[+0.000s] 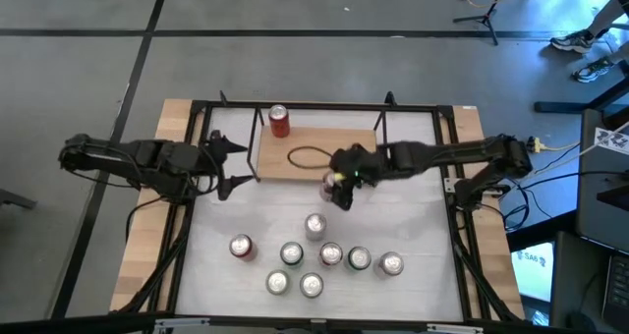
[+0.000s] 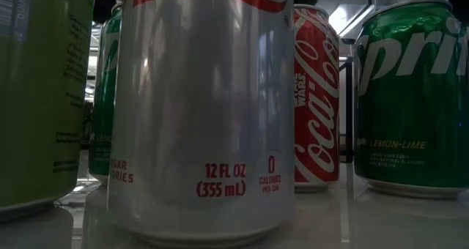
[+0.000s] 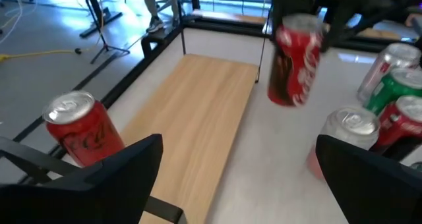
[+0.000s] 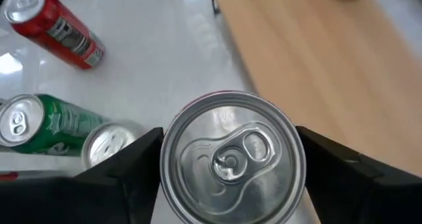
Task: Place canned beverage on shelf
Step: Put the red white soda can on the shelf
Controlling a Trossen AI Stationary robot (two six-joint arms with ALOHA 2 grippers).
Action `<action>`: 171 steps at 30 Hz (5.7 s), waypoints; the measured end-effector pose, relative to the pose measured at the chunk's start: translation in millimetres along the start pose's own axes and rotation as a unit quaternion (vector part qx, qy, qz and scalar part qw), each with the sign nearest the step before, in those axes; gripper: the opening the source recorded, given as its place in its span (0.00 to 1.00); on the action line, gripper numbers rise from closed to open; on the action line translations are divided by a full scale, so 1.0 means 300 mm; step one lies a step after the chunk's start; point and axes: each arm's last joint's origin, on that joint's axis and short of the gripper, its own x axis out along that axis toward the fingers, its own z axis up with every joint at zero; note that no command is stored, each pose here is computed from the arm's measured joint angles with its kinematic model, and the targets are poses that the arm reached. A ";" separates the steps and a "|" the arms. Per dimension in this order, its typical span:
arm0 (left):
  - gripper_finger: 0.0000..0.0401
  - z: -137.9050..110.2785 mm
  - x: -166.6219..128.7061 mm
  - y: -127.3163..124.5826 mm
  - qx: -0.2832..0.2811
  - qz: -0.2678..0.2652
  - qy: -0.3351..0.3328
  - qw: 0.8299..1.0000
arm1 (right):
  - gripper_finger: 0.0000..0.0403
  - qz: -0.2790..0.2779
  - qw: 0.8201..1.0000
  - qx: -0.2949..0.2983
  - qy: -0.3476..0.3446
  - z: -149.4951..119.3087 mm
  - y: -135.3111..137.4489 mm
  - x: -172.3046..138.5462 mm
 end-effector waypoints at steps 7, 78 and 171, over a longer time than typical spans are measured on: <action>0.97 -0.048 0.047 -0.011 -0.011 -0.002 -0.024 1.000 | 0.73 0.006 0.996 -0.072 -0.050 0.121 -0.128 -0.053; 0.97 -0.041 0.064 0.023 -0.027 0.032 -0.036 0.998 | 0.74 0.006 0.991 -0.083 -0.105 0.211 -0.668 0.304; 0.97 -0.041 0.064 0.020 -0.030 0.017 -0.034 0.999 | 0.94 -0.008 0.995 -0.073 -0.065 0.283 -0.660 0.251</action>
